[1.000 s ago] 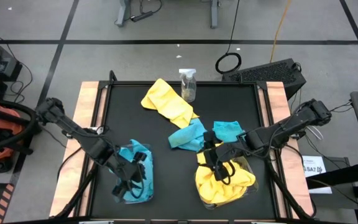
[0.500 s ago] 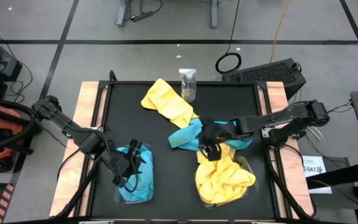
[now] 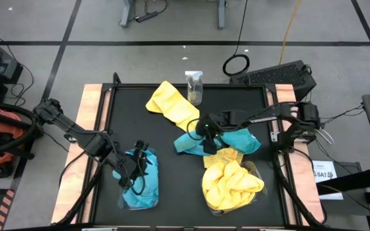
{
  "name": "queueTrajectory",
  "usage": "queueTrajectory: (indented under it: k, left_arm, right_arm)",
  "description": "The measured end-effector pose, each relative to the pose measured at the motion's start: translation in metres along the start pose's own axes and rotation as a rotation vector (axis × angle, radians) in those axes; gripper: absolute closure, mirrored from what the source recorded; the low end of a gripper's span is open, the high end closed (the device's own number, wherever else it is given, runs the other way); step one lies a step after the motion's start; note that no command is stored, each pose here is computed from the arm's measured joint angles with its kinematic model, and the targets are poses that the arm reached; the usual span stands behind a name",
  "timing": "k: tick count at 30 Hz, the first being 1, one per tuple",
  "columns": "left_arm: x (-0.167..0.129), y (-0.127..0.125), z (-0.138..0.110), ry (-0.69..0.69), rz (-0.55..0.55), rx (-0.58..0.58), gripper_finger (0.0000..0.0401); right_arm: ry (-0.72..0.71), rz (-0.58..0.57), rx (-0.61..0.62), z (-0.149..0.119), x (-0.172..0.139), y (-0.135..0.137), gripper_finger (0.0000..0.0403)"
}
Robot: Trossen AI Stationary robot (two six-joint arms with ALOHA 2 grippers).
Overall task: Sort microfiber towel by color & place in baskets
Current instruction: Put the blue microfiber towel into the left transparent bin
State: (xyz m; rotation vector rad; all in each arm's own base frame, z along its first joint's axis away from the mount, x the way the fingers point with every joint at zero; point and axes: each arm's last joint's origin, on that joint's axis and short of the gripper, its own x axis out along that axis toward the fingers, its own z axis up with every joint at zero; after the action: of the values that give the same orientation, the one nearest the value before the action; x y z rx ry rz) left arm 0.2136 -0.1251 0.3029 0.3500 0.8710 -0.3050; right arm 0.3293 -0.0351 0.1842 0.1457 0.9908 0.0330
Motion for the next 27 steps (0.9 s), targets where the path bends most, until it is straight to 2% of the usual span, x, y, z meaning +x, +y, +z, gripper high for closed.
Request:
queueTrajectory:
  k: [9,16,19,25,27]
  left_arm:
    - [0.000,0.001,0.000,-0.001,0.003,0.009,0.0207]
    - [0.000,0.001,0.000,-0.003,0.003,0.007,0.0207]
    - [0.000,0.001,0.000,-0.005,0.003,0.007,0.0207]
    - [0.000,0.001,0.001,-0.011,0.003,0.005,0.0207]
    - [0.000,0.001,0.001,-0.012,0.003,0.005,0.0207]
  right_arm:
    - [0.126,-0.043,-0.004,0.000,0.051,-0.009,0.0188]
    - [0.181,-0.119,-0.086,0.003,0.064,-0.010,0.0197]
    - [0.178,-0.123,-0.132,0.005,0.065,-0.005,0.0231]
    - [0.176,-0.114,-0.213,0.010,0.064,0.004,0.0372]
    - [0.187,-0.107,-0.235,0.013,0.063,0.008,0.0389]
